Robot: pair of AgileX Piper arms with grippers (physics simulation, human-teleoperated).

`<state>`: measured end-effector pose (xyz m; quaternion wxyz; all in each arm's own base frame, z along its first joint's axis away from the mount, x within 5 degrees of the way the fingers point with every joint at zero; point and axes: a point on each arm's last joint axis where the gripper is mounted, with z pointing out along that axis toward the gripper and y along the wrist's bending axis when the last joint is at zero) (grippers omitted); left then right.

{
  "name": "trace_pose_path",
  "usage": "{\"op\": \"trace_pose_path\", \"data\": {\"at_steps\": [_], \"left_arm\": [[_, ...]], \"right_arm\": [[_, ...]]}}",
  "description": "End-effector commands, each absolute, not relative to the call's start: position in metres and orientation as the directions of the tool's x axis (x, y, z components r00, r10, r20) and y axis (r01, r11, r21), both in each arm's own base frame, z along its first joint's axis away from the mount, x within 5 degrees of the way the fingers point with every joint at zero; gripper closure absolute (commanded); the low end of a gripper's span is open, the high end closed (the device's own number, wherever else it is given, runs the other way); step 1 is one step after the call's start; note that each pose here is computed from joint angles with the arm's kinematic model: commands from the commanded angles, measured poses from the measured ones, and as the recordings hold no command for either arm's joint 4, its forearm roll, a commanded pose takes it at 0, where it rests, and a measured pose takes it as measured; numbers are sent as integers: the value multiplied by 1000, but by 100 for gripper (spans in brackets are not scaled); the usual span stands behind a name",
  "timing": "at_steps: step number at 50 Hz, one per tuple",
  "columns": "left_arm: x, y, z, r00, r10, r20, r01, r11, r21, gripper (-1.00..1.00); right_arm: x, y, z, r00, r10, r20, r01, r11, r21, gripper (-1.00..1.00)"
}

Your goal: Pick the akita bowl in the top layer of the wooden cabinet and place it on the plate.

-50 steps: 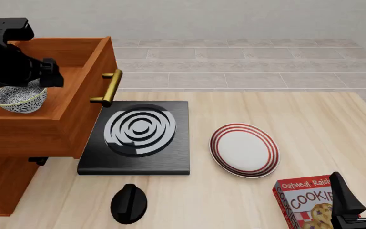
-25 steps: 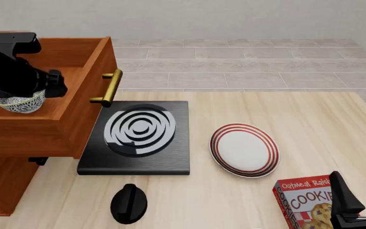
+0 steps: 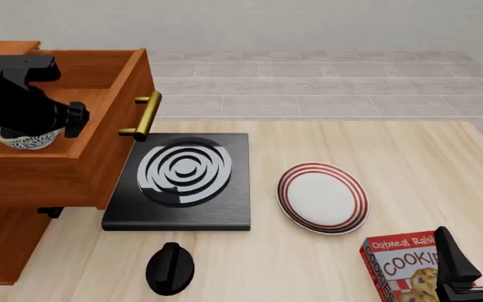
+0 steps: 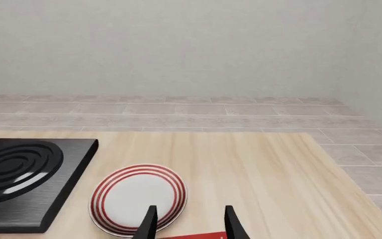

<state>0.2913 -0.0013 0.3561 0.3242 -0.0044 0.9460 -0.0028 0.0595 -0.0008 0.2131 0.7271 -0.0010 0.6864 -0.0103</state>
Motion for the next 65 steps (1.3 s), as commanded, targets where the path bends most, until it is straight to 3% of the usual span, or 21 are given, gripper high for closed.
{"op": "trace_pose_path", "data": {"at_steps": [1, 7, 8, 10, 11, 65], "left_arm": [[292, -2, 349, -792, -2, -610, 1, 1000, -4, -100], [291, -3, 357, -775, 39, -630, 34, 999, 20, -100], [292, 1, 358, -774, 36, -633, 26, 999, 24, 100], [284, -9, 371, -738, 63, -672, 61, 998, 27, 100], [291, 0, 361, -770, 71, -634, 54, 997, 46, 100], [285, -31, 430, -620, 81, -780, 117, 993, 10, 100]], "right_arm": [[59, -1, 213, 56, -17, -998, 13, 1000, -16, -100], [59, -1, 213, 57, -18, -998, 14, 1000, -17, -100], [59, -1, 213, 57, -18, -998, 14, 1000, -17, -100], [59, -1, 213, 57, -18, -998, 14, 1000, -17, -100], [59, -1, 213, 57, -18, -998, 14, 1000, -17, -100], [61, -1, 214, 61, -20, -998, 16, 1000, -19, -100]]}}
